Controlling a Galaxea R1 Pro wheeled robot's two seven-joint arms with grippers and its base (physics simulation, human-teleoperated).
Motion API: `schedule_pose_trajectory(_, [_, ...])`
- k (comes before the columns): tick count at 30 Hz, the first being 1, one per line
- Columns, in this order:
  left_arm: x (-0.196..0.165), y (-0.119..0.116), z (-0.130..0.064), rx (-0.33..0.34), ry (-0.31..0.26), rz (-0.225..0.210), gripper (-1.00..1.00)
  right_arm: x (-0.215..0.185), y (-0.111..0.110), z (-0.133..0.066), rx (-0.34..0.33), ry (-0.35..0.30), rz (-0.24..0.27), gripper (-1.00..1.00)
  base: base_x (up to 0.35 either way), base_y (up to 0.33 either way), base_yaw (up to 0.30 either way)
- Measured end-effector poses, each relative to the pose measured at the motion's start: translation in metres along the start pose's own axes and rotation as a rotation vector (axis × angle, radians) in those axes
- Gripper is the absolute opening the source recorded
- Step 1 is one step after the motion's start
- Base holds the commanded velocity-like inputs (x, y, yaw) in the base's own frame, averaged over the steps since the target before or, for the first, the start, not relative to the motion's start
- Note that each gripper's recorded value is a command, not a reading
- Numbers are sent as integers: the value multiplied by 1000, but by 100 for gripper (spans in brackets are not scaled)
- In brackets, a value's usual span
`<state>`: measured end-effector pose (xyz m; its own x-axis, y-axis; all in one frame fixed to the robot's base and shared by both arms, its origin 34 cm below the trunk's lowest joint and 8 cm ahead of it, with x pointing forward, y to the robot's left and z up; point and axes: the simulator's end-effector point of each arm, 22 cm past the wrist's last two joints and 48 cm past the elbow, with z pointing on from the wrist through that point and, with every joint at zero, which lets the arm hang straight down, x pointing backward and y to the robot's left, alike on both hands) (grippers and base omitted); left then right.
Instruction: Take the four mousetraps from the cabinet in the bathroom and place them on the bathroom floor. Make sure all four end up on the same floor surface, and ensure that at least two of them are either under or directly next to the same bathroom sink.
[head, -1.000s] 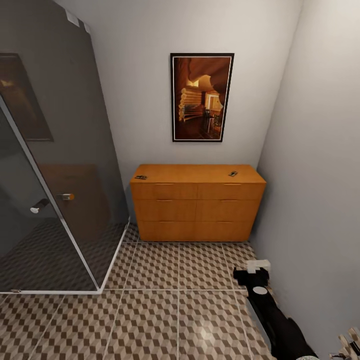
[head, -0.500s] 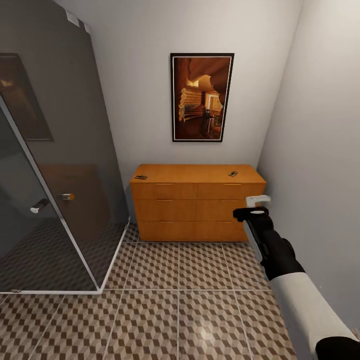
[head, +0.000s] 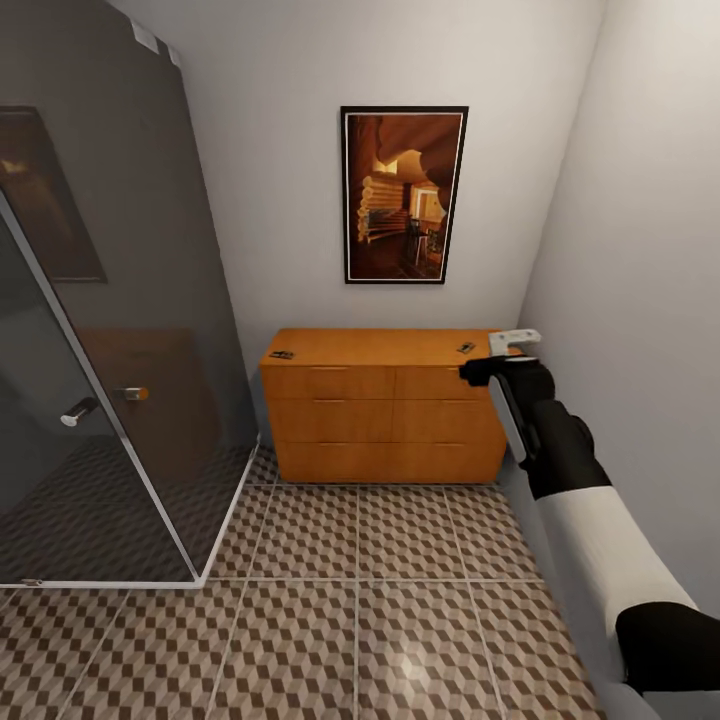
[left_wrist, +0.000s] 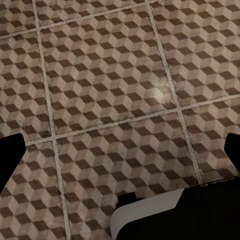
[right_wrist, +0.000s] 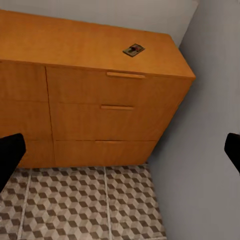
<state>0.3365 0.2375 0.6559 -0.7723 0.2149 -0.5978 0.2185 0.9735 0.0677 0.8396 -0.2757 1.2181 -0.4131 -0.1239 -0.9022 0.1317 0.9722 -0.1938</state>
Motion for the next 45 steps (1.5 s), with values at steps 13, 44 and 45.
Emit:
schedule_pose_trajectory(13, [2,-4,-1,6,3,-3,100,12,9,2,-26,16,-4,100,0,-4,151])
schedule_pose_trajectory(44, [12,-6,-2,10,27,-5,100,44,24,19,-58,82,-15,100,174,-227,268])
schedule_pose_trajectory(45, [13,-5,-2,9,29,-5,100,45,25,20,-58,84,-15,100,227,-269,254])
